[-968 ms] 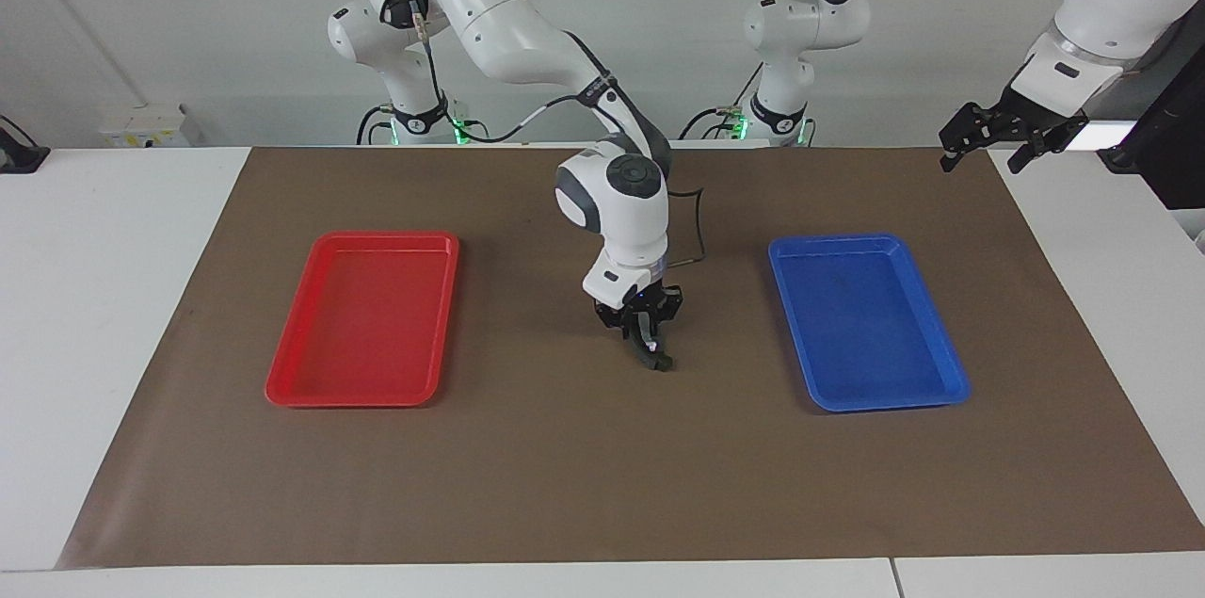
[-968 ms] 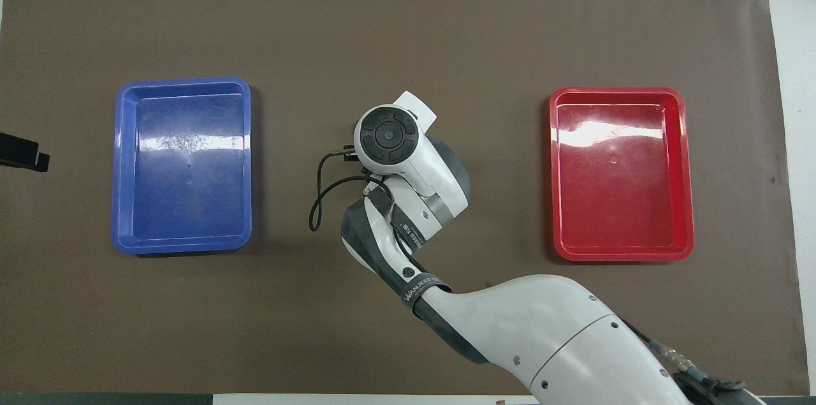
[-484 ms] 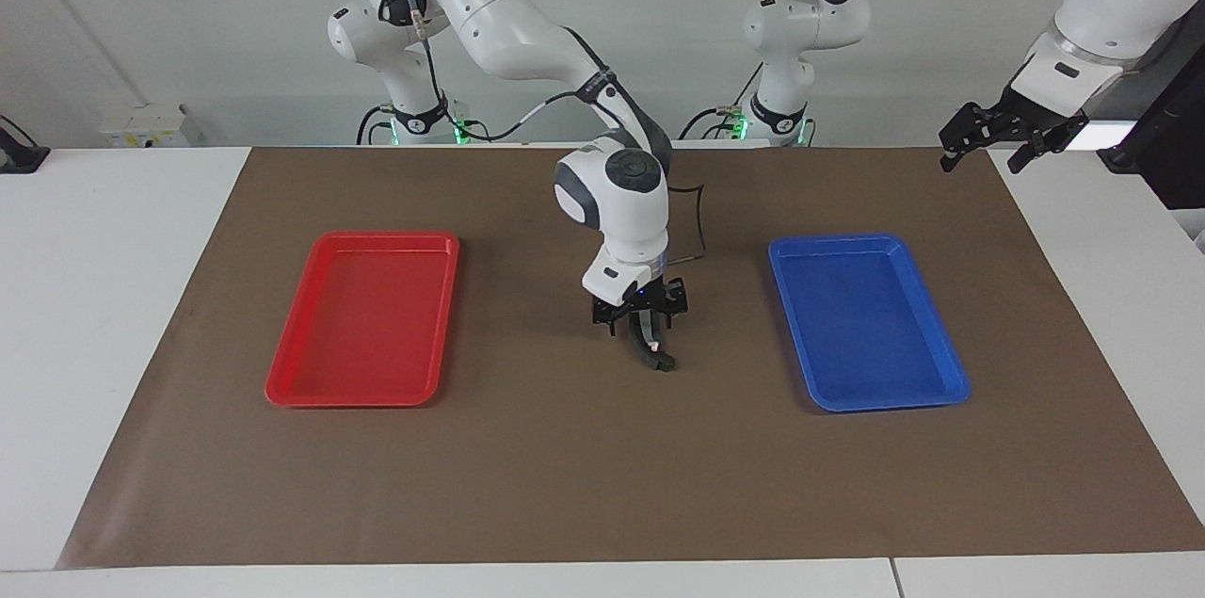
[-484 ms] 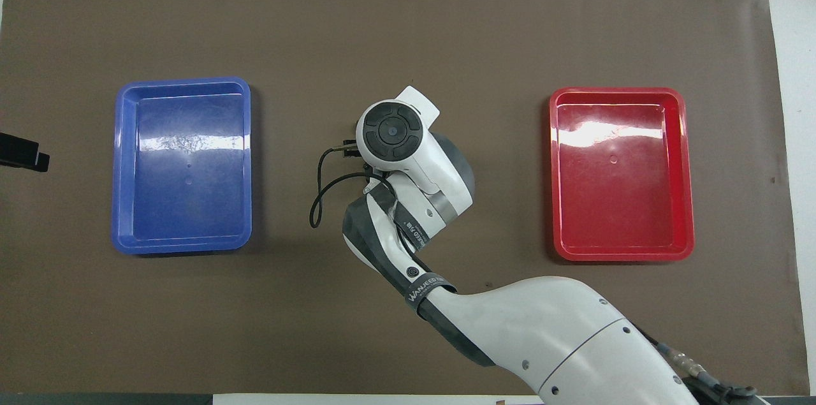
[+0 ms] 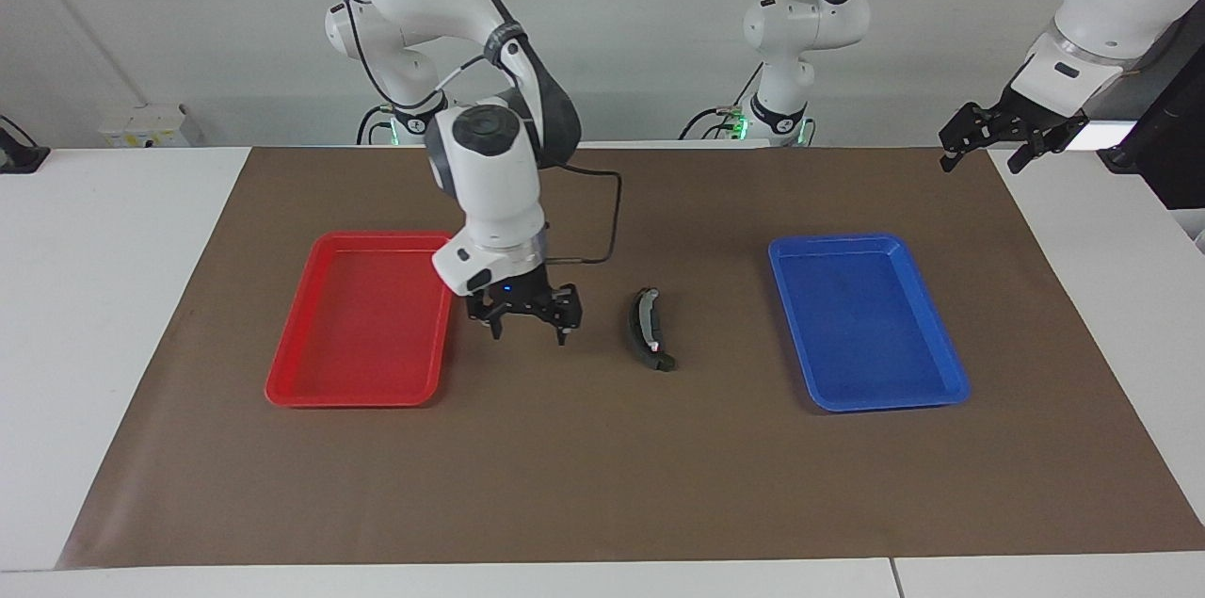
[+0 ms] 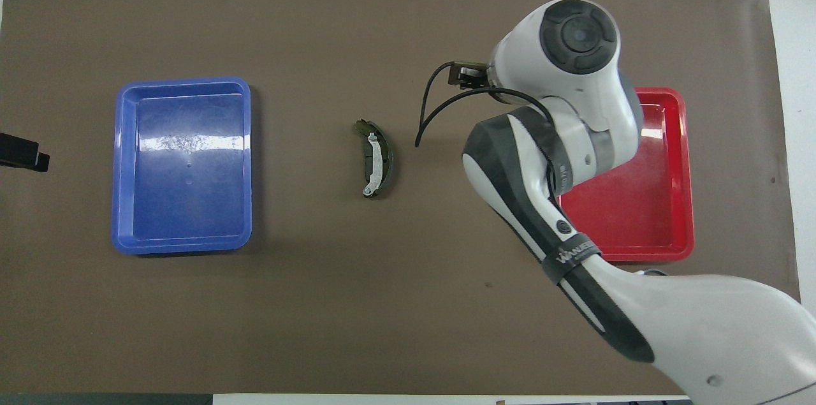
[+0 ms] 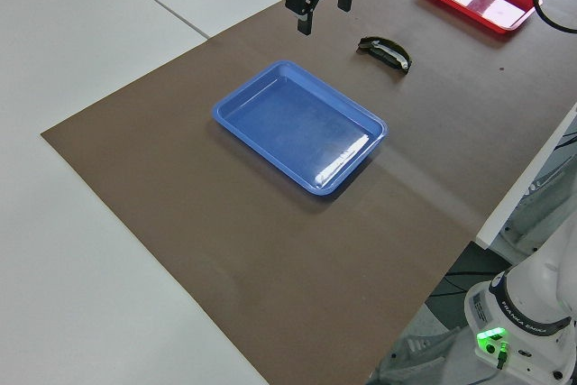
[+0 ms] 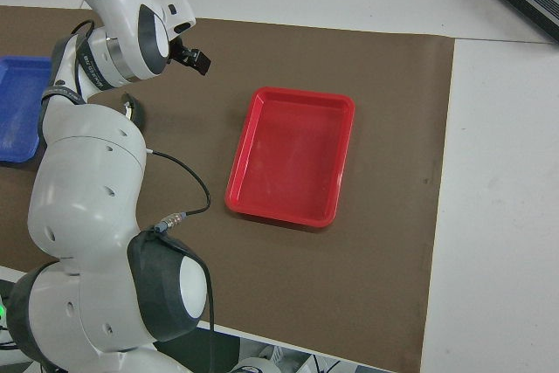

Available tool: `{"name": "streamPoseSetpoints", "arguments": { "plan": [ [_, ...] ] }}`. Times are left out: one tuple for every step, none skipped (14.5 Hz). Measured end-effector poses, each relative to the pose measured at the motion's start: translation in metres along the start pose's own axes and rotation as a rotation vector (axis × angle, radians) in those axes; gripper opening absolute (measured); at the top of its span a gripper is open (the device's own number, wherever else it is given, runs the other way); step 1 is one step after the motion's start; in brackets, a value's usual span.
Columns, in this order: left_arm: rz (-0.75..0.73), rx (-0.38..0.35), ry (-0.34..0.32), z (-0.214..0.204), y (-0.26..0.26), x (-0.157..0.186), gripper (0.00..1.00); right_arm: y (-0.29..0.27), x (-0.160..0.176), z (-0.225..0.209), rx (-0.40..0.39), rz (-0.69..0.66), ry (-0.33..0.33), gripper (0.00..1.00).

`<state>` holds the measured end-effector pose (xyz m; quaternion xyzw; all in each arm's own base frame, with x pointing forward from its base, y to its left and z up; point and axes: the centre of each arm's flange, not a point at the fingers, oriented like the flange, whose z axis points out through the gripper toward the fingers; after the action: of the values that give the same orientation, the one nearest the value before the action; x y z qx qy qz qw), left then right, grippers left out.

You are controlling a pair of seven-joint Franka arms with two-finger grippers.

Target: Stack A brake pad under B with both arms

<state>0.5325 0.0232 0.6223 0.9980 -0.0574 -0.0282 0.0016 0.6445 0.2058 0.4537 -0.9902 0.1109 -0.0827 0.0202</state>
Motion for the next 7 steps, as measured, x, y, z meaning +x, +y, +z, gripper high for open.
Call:
{"name": "streamPoseSetpoints", "arguments": {
  "plan": [
    [0.0,0.0,0.0,0.0,0.0,0.0,1.0,0.031,0.007,-0.011,-0.021,-0.001,-0.024,1.0],
    [0.0,0.0,0.0,0.0,0.0,0.0,1.0,0.06,0.014,-0.022,-0.039,-0.01,-0.049,1.0],
    [0.0,0.0,0.0,0.0,0.0,0.0,1.0,0.088,0.018,-0.033,-0.053,-0.021,-0.074,1.0],
    [0.0,0.0,0.0,0.0,0.0,0.0,1.0,0.113,0.021,-0.044,-0.065,-0.028,-0.101,1.0],
    [0.0,0.0,0.0,0.0,0.0,0.0,1.0,0.133,0.021,-0.053,-0.073,-0.029,-0.122,1.0],
    [0.0,0.0,0.0,0.0,0.0,0.0,1.0,0.15,0.02,-0.064,-0.078,-0.028,-0.14,1.0],
    [0.0,0.0,0.0,0.0,0.0,0.0,1.0,0.164,0.018,-0.074,-0.081,-0.031,-0.152,1.0]
  ]
}}
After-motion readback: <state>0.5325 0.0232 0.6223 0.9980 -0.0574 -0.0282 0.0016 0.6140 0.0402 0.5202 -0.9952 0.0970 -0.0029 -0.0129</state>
